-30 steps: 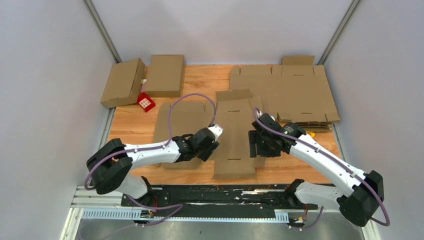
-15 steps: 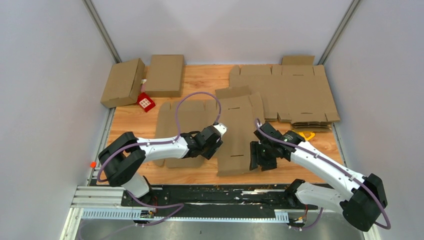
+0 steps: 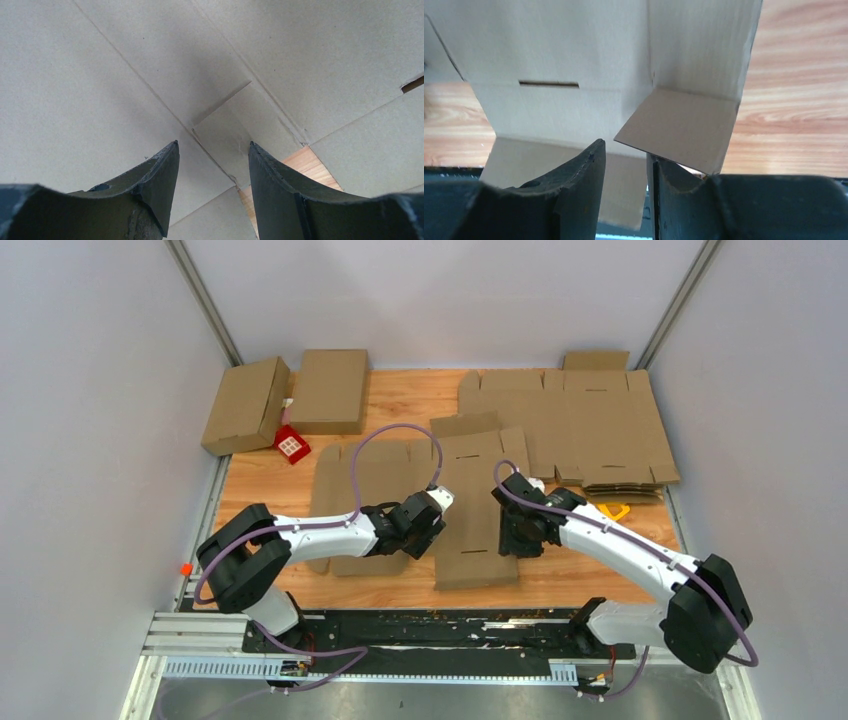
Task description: Fold the paper box
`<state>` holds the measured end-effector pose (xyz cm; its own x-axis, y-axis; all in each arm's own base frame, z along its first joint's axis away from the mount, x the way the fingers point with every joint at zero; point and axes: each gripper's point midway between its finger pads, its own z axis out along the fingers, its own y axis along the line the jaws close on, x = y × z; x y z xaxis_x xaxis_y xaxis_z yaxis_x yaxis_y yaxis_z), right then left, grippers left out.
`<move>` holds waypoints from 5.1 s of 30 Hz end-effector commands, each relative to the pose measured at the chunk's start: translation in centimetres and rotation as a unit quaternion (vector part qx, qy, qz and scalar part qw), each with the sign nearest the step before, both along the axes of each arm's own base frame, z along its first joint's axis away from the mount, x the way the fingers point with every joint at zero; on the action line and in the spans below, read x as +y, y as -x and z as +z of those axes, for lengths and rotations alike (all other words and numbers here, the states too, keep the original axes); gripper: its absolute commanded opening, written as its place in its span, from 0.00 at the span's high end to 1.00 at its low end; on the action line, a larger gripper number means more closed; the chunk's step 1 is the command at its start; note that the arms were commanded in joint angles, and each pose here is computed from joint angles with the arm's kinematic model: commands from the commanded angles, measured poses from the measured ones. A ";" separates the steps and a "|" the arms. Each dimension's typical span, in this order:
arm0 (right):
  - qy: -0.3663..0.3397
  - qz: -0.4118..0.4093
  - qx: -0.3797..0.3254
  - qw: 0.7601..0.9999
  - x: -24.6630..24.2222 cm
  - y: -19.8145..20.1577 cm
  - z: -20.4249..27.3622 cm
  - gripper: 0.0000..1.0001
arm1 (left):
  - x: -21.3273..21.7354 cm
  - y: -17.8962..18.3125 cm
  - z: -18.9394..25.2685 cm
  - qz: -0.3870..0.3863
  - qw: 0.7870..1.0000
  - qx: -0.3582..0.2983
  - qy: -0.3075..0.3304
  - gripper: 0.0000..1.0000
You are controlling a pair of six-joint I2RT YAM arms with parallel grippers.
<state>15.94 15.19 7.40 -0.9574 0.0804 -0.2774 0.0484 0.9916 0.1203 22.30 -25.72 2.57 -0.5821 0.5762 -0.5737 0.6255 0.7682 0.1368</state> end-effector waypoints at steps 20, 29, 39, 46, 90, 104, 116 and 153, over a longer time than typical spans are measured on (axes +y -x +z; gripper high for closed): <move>0.059 -0.004 -0.095 0.994 -1.9 -9.8 -3.7 0.61 | 0.6 1.2 -1.2 -0.032 0.999 0.032 -0.025 0.39; -0.016 0.018 -0.158 0.987 -0.6 -11.5 0.3 0.50 | 0.5 1.2 -1.4 -0.038 0.998 0.034 -0.030 0.41; -0.024 0.005 -0.157 0.987 -0.5 -13.2 0.6 0.62 | 0.7 1.2 -1.2 -0.041 0.998 0.030 -0.030 0.41; -0.028 -0.014 -0.172 0.985 -0.8 -14.6 1.5 0.77 | 0.9 1.0 -0.4 -0.040 0.999 0.012 -0.020 0.45; -0.051 -0.045 -0.244 0.967 -3.1 -13.1 6.0 0.83 | 1.1 0.9 0.0 -0.059 0.998 -0.003 -0.020 0.82; -0.001 -0.168 -0.205 0.964 -7.6 -8.5 0.1 1.00 | 1.0 1.0 0.1 -0.061 0.998 -0.001 -0.017 0.82; -0.076 -0.082 -0.209 0.971 -1.3 -14.8 1.5 1.00 | 1.1 1.1 0.0 -0.061 0.998 0.000 -0.019 0.82; -0.017 -0.046 -0.151 0.987 1.4 -22.3 -3.4 1.00 | 1.3 1.1 -0.6 -0.061 0.998 0.008 -0.033 0.82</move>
<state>37.46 16.89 4.87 -0.8177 0.1934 -0.5422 0.0897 0.9732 0.2119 21.35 -24.60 2.25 -0.5111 0.6646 -0.5450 0.7082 0.6850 0.1711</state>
